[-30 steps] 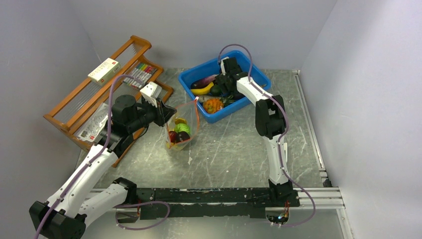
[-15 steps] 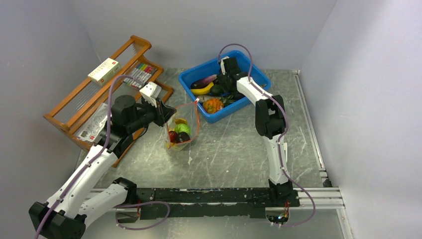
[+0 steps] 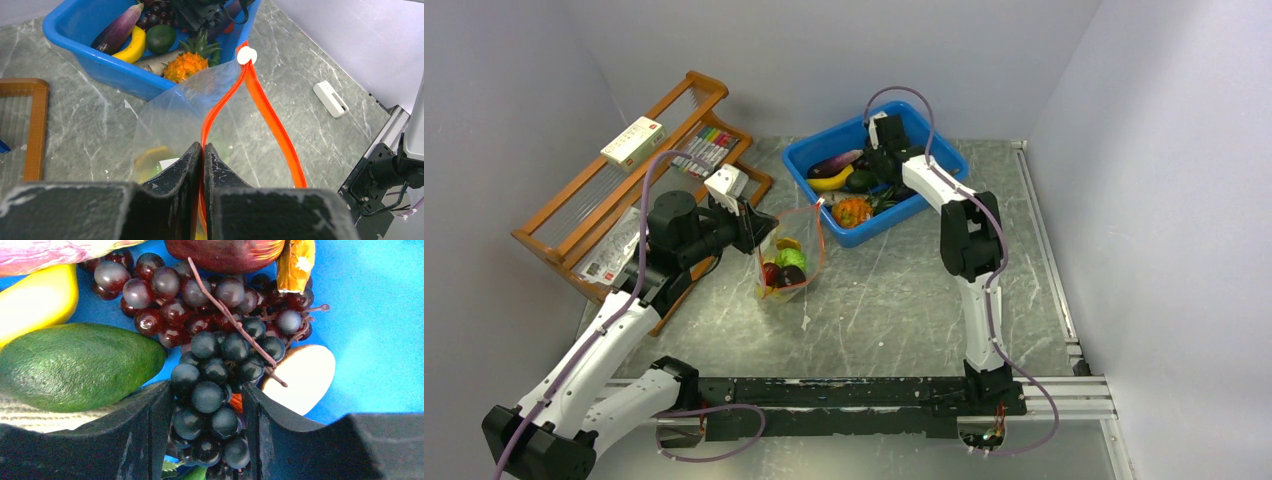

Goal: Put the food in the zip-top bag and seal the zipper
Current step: Pick up the fake fruit from the bin, then place the fake fruit in the zipper food storage bag.

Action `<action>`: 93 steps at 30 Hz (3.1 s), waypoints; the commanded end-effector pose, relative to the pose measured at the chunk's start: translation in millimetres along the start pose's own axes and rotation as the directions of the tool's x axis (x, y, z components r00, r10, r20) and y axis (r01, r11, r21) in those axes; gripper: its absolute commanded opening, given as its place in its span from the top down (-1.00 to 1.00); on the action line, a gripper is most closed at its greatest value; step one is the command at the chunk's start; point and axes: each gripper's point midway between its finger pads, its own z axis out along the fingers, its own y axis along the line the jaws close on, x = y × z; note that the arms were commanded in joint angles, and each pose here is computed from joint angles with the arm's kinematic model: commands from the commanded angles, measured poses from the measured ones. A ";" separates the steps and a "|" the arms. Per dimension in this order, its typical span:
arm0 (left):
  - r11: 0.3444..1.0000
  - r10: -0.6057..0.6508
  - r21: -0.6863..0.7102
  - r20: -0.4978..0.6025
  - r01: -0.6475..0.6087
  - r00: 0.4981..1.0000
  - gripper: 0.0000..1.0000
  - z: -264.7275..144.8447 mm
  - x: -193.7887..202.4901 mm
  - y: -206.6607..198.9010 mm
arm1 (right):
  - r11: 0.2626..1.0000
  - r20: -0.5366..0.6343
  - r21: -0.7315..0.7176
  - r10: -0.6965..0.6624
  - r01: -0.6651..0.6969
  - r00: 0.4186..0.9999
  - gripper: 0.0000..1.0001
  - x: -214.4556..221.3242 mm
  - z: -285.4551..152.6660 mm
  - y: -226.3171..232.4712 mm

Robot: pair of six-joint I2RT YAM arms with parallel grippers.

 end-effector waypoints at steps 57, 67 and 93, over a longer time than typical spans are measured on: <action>1.000 0.022 -0.013 0.037 -0.022 0.999 0.86 -3.4 -9.6 2.7 | 0.994 0.160 -0.002 0.104 -0.105 0.982 0.47 -30.1 -45.1 -18.5; 1.000 0.024 -0.013 0.037 -0.023 0.999 0.86 -3.3 -10.4 2.7 | 0.992 0.228 -0.009 0.128 -0.130 0.965 0.54 -49.2 -70.4 -25.6; 1.000 0.019 -0.021 0.025 -0.019 1.000 0.86 -0.2 -6.5 5.6 | 0.953 0.472 -0.262 0.263 -0.151 0.841 0.61 -103.9 -242.8 3.1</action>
